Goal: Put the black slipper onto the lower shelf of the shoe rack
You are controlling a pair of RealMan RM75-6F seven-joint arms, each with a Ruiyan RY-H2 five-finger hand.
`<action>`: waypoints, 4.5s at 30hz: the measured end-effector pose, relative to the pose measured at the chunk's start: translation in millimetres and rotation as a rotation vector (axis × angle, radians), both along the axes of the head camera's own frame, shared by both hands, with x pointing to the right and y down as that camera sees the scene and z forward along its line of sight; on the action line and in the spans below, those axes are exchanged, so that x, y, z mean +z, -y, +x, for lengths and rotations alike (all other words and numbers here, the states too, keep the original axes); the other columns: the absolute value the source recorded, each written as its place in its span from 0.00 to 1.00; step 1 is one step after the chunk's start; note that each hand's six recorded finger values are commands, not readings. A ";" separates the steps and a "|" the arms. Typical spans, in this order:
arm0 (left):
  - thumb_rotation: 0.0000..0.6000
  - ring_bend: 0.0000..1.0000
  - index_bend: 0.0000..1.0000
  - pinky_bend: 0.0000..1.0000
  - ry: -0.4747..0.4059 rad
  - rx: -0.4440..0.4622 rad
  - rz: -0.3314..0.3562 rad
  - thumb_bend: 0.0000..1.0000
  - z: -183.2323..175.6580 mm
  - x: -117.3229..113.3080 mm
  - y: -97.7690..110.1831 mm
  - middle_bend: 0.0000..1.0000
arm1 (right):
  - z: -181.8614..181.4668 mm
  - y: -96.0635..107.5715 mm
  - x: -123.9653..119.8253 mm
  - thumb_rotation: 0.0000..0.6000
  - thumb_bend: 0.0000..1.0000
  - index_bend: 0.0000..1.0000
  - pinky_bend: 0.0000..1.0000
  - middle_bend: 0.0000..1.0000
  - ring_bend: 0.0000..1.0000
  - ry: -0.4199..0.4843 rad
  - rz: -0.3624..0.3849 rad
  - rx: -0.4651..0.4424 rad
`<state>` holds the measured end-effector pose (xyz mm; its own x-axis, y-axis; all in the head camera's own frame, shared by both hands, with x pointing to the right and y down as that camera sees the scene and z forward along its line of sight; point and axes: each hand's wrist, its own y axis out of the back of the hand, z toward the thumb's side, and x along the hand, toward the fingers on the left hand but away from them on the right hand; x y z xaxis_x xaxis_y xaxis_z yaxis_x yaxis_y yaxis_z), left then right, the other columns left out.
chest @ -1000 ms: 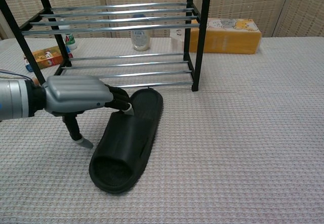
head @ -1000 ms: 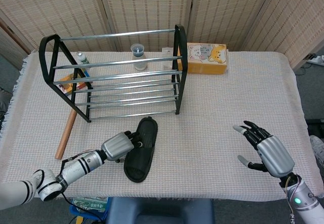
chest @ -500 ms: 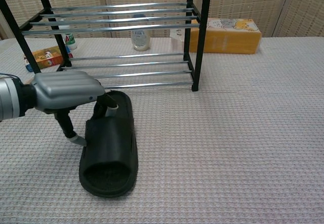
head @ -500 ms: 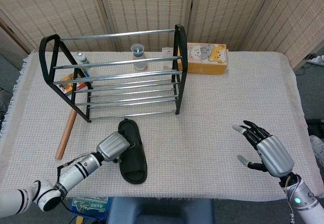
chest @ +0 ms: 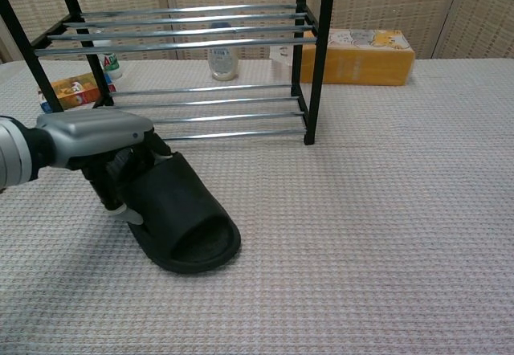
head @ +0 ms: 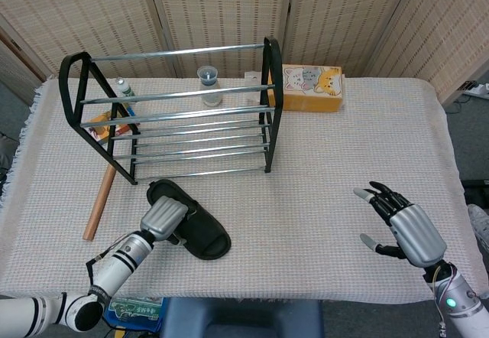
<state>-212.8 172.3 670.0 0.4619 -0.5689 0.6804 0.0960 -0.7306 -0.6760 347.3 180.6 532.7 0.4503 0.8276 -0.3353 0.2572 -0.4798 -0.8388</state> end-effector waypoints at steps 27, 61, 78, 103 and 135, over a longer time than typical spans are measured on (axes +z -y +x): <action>1.00 0.03 0.03 0.29 0.045 0.238 0.164 0.17 -19.4 4.2 28.1 0.07 | 5.4 0.4 0.6 1.00 0.27 0.10 0.24 0.20 0.14 -0.006 -0.003 0.016; 1.00 0.12 0.20 0.25 0.149 0.320 -0.178 0.17 -8.4 -2.2 -18.0 0.24 | 10.0 -1.7 2.3 1.00 0.27 0.10 0.24 0.20 0.14 0.004 -0.011 0.028; 1.00 0.10 0.07 0.25 0.219 0.325 0.023 0.17 -37.4 4.4 -5.5 0.14 | 9.4 -1.0 3.8 1.00 0.27 0.10 0.24 0.20 0.14 0.004 -0.014 0.026; 1.00 0.06 0.00 0.25 0.163 0.334 -0.015 0.17 -18.1 5.5 -33.8 0.07 | 12.3 -1.5 3.8 1.00 0.27 0.10 0.24 0.20 0.14 0.004 -0.015 0.035; 1.00 0.31 0.40 0.37 -0.036 0.025 -0.015 0.17 -12.3 5.3 -8.0 0.43 | 19.9 0.3 1.0 1.00 0.27 0.10 0.24 0.20 0.14 0.004 -0.002 0.062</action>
<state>-225.1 180.3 675.3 0.4999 -0.5468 0.6716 0.0902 -0.7384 -0.6683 367.2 180.2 533.7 0.3995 0.8533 -0.3350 0.2896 -0.4642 -0.8370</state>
